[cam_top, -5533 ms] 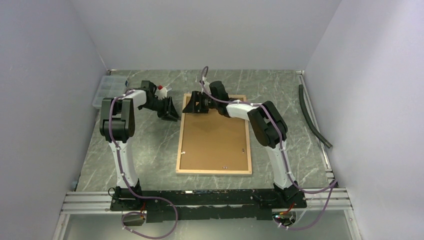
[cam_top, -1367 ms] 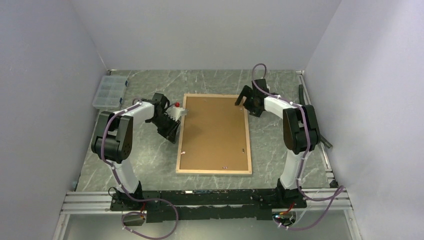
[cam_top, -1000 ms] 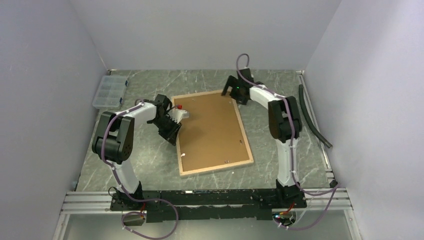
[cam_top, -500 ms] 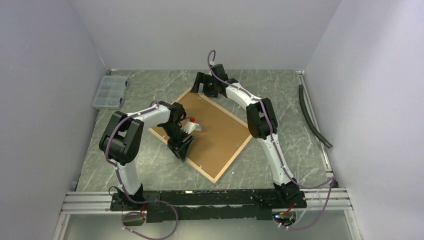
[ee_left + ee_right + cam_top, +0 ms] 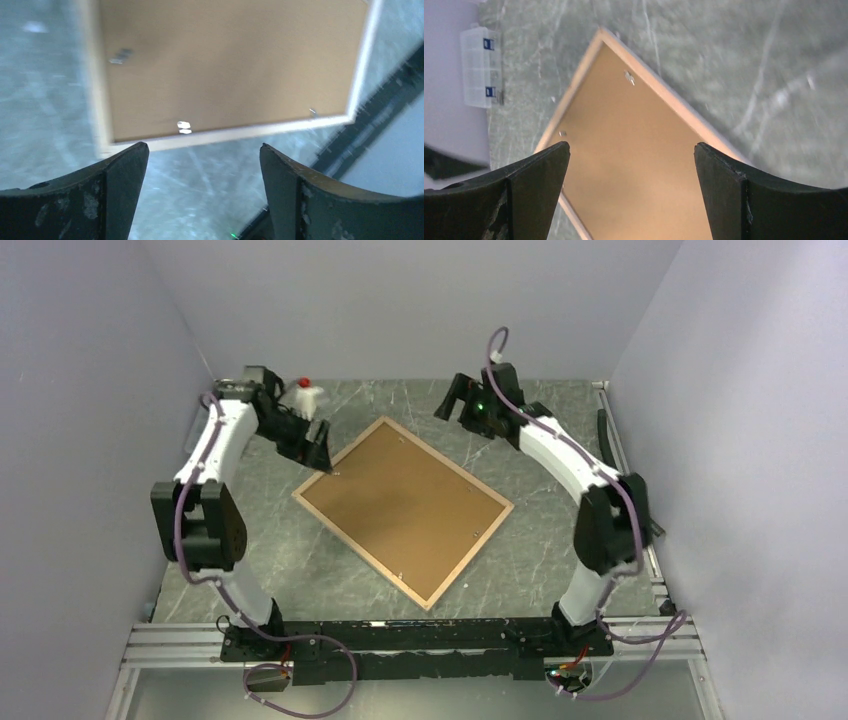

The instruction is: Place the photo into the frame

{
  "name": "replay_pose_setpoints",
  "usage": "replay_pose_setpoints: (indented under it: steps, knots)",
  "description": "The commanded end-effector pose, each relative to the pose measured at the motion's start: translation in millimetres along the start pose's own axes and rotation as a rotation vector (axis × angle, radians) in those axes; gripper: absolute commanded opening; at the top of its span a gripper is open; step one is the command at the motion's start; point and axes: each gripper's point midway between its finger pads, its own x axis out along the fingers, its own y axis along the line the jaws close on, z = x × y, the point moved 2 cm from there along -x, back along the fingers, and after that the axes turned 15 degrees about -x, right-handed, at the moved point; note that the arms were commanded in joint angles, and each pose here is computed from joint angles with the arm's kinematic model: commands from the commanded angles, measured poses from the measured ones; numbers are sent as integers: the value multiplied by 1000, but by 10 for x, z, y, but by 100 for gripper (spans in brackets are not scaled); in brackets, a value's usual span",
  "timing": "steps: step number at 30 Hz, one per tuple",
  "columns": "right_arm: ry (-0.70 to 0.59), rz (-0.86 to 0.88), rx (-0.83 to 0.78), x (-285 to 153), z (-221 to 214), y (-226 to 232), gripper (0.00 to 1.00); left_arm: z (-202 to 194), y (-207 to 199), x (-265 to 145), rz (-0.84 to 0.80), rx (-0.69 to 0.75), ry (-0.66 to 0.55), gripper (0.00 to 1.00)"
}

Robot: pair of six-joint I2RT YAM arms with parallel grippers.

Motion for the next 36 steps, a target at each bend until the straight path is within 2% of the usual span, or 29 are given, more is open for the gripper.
replay_pose_setpoints:
  steps: [1, 4, 9, 15, 24, 28, 36]
  knots:
    - [69, -113, 114, -467, -653, -186, 100, 414, 892, -82, 154, -118, -115, 83]
    - [118, -129, 180, -835, -1138, -210, 100, 593, 1295, -62, 162, -198, -158, 74]
    - [243, -96, 304, -1253, -1976, -224, 100, 591, 1574, 234, 136, -261, -140, 63]
    - [285, -53, 408, -1399, -2413, -231, 100, 401, 1681, 490, 110, -332, -79, 53]
    - [263, 23, 421, -1041, -2410, -208, 100, -25, 1549, 650, 67, -368, -6, 36]
    - [224, 26, 433, -885, -2191, -320, 100, -299, 1418, 688, 51, -366, 45, 32]
    - [177, -34, 341, -788, -1695, -563, 100, -827, 1040, 765, 30, -281, 174, 26]
